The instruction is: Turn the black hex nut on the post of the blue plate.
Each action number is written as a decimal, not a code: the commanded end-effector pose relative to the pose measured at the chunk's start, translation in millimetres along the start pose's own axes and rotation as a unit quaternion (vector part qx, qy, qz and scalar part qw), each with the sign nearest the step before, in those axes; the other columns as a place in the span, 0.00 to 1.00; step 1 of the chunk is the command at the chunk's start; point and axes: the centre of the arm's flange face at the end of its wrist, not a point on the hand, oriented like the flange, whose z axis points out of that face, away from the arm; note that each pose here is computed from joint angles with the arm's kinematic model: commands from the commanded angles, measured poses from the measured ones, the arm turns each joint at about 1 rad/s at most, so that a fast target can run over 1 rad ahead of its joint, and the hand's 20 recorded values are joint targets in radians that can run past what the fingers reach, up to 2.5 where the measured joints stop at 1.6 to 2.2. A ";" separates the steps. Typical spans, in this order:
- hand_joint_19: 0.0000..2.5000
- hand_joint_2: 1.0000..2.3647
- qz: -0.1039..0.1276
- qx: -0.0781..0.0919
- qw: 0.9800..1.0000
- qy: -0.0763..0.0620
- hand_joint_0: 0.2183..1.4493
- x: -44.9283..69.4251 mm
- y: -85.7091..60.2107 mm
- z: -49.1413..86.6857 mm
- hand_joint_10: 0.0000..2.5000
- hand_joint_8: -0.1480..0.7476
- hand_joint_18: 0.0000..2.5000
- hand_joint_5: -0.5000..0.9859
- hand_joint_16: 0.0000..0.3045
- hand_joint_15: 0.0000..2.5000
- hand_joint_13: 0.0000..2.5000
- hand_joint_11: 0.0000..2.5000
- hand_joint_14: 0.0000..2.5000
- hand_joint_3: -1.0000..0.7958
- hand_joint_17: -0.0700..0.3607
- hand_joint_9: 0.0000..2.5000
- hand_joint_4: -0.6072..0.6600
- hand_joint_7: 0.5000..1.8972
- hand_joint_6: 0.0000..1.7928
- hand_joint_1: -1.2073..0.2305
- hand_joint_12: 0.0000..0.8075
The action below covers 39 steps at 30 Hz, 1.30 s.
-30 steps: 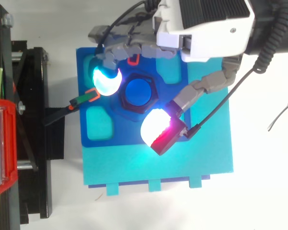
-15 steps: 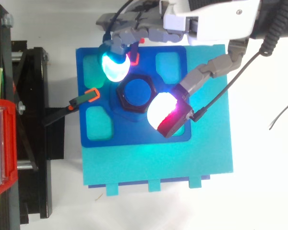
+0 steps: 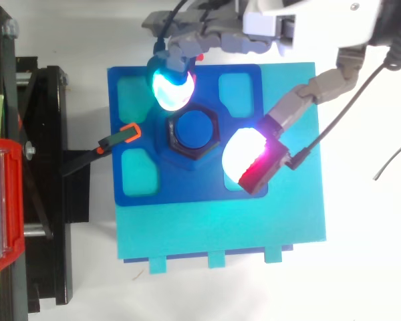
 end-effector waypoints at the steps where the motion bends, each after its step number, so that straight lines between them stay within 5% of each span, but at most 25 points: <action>1: 0.13 0.00 -0.002 0.002 1.000 0.006 0.13 -9.2 13.3 -9.3 0.00 0.69 0.15 0.18 0.27 0.15 0.19 0.01 0.00 0.28 0.58 0.11 0.80 0.34 0.28 0.56 0.76; 9: 0.13 0.00 -0.007 0.000 1.000 -0.014 0.13 -27.2 30.2 -9.6 0.00 0.69 0.15 0.18 0.26 0.16 0.19 0.01 0.00 0.28 0.58 0.11 0.81 0.33 0.28 0.56 0.75; 15: 0.13 0.00 -0.005 0.011 1.000 -0.027 0.13 -26.8 31.9 -6.1 0.00 0.69 0.16 0.17 0.26 0.16 0.19 0.01 0.00 0.28 0.58 0.11 0.81 0.32 0.28 0.56 0.76; 23: 0.13 0.00 -0.011 -0.001 0.999 -0.045 0.13 -22.9 44.5 3.5 0.00 0.69 0.16 0.17 0.26 0.16 0.19 0.01 0.00 0.28 0.58 0.11 0.81 0.32 0.28 0.56 0.76; 27: 0.13 0.00 -0.010 0.003 0.999 -0.052 0.14 -15.3 47.3 10.9 0.00 0.69 0.16 0.17 0.26 0.16 0.19 0.01 0.00 0.28 0.57 0.11 0.80 0.31 0.28 0.55 0.75; 31: 0.13 0.00 -0.009 0.009 0.999 -0.047 0.14 9.5 39.7 27.0 0.00 0.69 0.16 0.17 0.26 0.16 0.19 0.01 0.00 0.28 0.57 0.11 0.79 0.30 0.28 0.55 0.75; 32: 0.13 0.00 0.011 -0.004 0.999 -0.048 0.14 31.7 33.1 45.4 0.00 0.69 0.16 0.17 0.26 0.16 0.19 0.01 0.00 0.28 0.57 0.11 0.80 0.30 0.28 0.55 0.75; 39: 0.13 0.00 0.026 -0.006 0.999 -0.044 0.14 42.6 33.7 51.0 0.00 0.69 0.16 0.17 0.26 0.16 0.19 0.02 0.00 0.28 0.57 0.11 0.80 0.31 0.28 0.56 0.75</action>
